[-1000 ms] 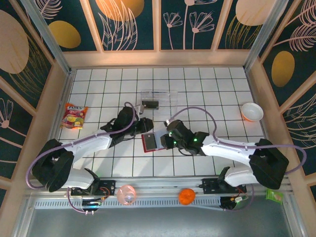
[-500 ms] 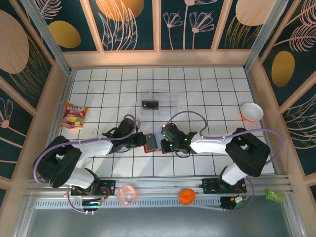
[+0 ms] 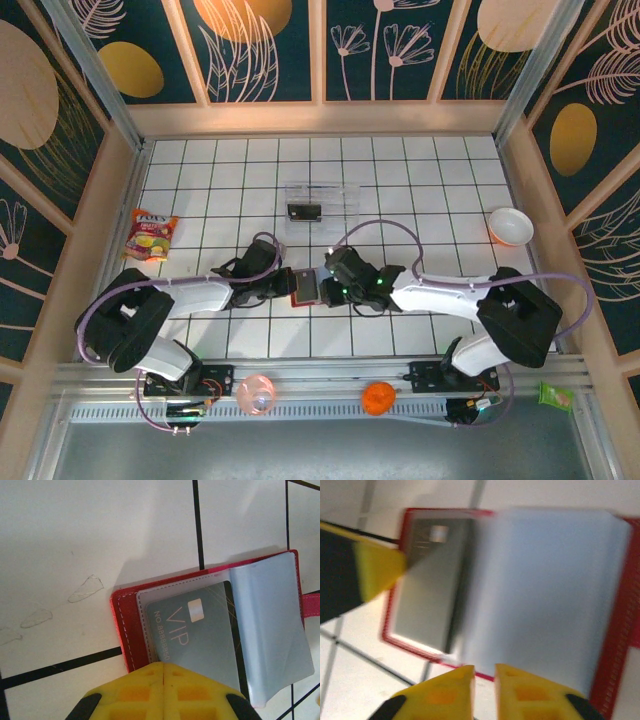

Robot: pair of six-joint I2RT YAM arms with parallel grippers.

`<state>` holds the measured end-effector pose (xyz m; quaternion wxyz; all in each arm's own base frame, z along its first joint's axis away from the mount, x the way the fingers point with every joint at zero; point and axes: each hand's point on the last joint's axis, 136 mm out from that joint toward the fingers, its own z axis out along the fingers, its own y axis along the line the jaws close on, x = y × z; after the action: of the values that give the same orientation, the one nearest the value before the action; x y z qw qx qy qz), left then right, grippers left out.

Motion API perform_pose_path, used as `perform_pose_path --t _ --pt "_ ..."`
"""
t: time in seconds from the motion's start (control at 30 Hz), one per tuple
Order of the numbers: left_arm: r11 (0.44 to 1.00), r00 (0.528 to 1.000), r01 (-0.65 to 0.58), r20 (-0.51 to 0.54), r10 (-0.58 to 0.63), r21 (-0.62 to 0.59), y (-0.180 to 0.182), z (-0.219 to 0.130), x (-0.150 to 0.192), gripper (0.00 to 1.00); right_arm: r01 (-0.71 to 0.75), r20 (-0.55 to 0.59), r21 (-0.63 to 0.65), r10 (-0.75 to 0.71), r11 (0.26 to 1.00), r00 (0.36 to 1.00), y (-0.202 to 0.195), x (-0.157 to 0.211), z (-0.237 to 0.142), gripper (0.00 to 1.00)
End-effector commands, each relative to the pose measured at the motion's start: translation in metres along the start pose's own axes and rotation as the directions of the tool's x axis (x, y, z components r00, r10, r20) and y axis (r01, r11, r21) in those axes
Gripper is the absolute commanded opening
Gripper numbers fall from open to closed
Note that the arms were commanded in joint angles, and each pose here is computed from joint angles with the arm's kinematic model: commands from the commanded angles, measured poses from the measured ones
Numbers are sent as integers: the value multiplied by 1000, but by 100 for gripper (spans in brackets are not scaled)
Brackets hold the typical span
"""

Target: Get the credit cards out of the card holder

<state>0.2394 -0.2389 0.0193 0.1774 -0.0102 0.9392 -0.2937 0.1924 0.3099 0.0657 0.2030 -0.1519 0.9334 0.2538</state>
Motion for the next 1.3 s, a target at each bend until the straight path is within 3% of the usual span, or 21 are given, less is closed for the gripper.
perform_pose_path --t 0.0,0.23,0.37,0.93,1.13,1.27 --pt "999 1000 -16 -6 16 -50 11 0 3 4 16 -15 -185 -20 983 1000 38 -19 2 25" --pt "999 1000 -1 -10 0 -38 13 1 7 2 -130 -126 -246 101 961 987 25 -18 31 24" --pt "999 1000 -4 -13 4 -36 12 1 7 0 -199 -160 -193 169 961 973 1 -11 40 23" --pt "999 1000 -10 -23 9 -33 12 2 9 0 -262 -212 -73 242 962 947 -25 2 53 21" --pt "1000 1000 -4 -30 3 -25 12 3 12 0 -281 -240 -142 243 949 940 -15 5 57 21" --pt "1000 1000 -2 -31 1 -23 12 3 12 0 -289 -238 -141 251 947 938 -18 7 57 11"
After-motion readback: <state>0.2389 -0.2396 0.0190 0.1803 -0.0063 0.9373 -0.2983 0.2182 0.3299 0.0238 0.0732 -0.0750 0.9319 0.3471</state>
